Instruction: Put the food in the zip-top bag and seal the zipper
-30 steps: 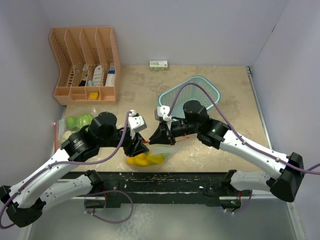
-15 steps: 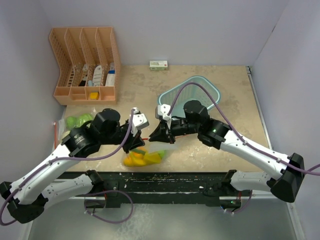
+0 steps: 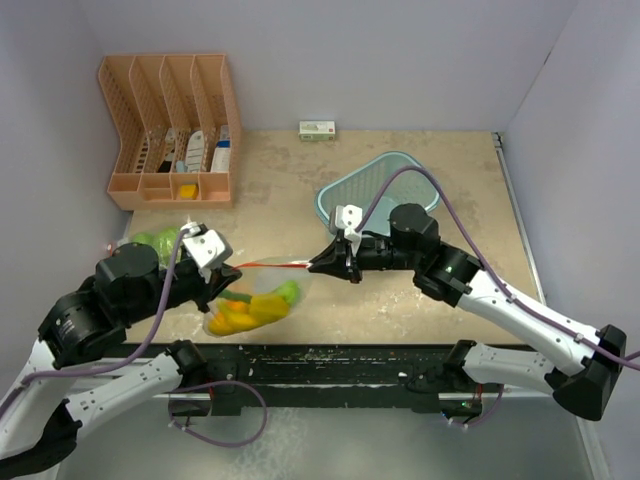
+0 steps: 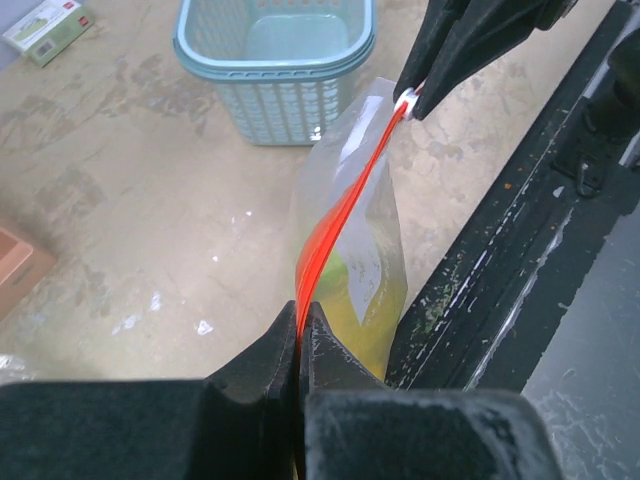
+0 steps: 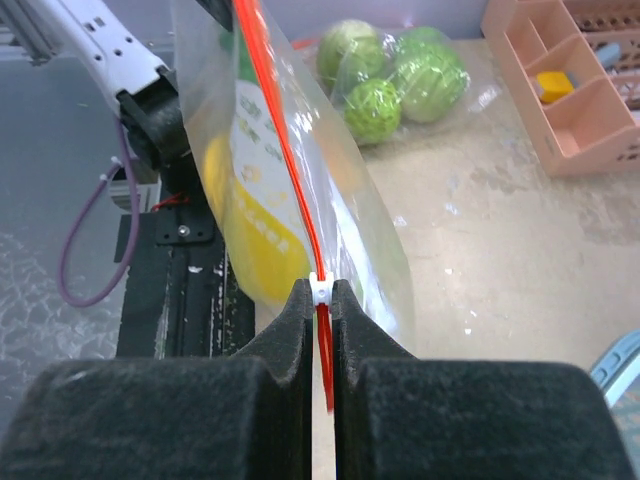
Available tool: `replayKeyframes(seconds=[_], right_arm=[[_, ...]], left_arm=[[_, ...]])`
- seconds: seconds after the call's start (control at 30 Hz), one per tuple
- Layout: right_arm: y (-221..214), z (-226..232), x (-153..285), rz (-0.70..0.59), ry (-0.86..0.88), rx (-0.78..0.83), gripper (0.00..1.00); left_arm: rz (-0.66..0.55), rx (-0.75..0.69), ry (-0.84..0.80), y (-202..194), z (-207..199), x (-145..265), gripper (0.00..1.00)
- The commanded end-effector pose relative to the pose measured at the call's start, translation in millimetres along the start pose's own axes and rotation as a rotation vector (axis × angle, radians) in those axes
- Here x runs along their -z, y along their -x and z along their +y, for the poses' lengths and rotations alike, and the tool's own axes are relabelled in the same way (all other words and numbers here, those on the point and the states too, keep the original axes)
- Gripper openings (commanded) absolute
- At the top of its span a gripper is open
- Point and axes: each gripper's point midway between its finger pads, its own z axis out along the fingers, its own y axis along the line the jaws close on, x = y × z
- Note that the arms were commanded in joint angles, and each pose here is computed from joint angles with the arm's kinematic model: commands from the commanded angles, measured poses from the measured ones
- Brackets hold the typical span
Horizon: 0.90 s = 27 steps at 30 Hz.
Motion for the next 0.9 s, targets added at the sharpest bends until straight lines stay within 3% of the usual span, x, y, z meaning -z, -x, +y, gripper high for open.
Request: replayKeyframes(seconds=[0.0,0.27,0.3,0.37,0.47,0.6,0.77,0.87], right_arm=[[-18.7,-21.4,9.6,0.053,-0.126,-0.004,0.00],[-16.6,-56.9,25.0,0.021,-0.360,-0.021,0.00],[-14.8,-57.8,25.5,0.014,-0.366,-0.027,0.06],[-9.1,-56.0,25.1,-0.007,-0.358,-0.038,0.56],[3.7,-48.1,24.1,-0.060,-0.321,-0.052,0.98],[13.1,-63.1,32.0,-0.096,-0.435,-0.157,1.00],[-3.2,-85.5,36.0,-0.039,-0.583,-0.278,1.00],[-6.8,-92.1,42.9,-0.040,-0.647,-0.316,0.99]], left_arm=[[-0.094,-0.022,0.117,20.4,19.0,28.9,0.00],[-0.143,-0.003,0.135,23.2,19.6,51.4,0.00],[-0.144,-0.001,0.130,22.7,18.6,50.4,0.00],[-0.141,0.002,0.123,22.0,17.6,46.4,0.00],[-0.132,0.025,0.120,21.3,17.4,34.0,0.00],[-0.117,0.143,0.199,20.6,29.6,10.6,0.00],[-0.214,0.290,0.370,27.7,58.5,-13.3,0.00],[-0.312,0.342,0.441,39.9,72.4,-17.5,0.12]])
